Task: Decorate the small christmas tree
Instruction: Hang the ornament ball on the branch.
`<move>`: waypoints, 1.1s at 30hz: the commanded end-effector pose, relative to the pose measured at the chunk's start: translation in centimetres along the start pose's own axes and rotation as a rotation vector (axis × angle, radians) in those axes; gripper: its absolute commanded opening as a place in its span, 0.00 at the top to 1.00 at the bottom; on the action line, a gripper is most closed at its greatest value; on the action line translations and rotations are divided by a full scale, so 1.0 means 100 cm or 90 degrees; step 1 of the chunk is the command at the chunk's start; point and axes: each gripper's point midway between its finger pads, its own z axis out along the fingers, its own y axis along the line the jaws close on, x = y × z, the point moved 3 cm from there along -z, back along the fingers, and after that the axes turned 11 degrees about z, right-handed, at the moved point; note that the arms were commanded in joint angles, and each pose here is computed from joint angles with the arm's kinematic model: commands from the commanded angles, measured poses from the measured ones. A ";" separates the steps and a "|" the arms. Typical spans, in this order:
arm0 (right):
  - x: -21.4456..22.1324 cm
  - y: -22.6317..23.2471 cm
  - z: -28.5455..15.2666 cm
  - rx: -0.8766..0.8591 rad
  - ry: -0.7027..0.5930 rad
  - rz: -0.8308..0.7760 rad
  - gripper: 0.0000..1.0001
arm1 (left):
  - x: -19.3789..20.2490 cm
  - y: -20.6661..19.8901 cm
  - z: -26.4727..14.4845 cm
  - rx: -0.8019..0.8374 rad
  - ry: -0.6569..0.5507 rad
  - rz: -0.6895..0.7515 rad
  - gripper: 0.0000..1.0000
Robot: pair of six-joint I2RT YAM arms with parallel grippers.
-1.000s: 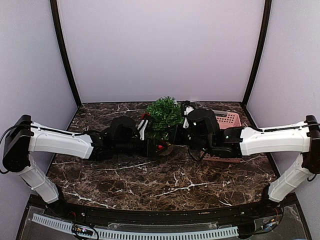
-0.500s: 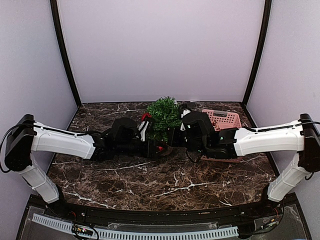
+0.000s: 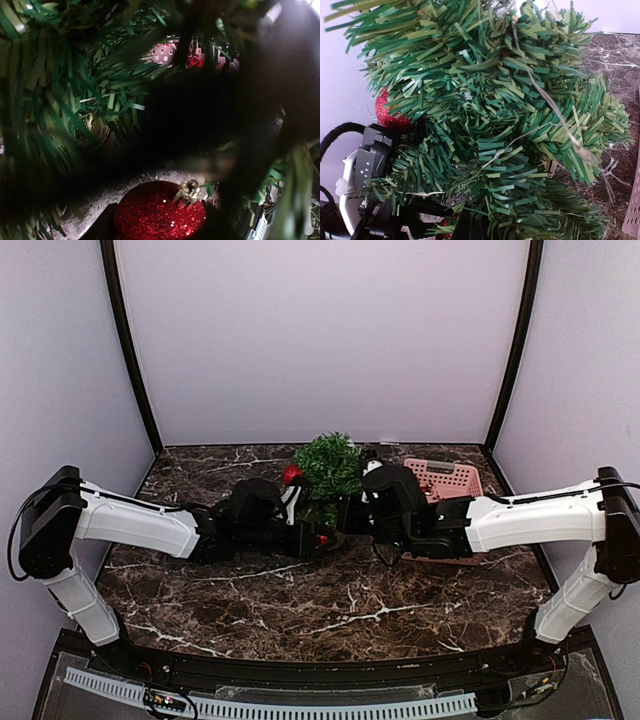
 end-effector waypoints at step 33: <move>-0.027 0.035 -0.029 -0.092 -0.012 0.014 0.62 | 0.004 0.002 -0.075 -0.024 -0.026 0.036 0.15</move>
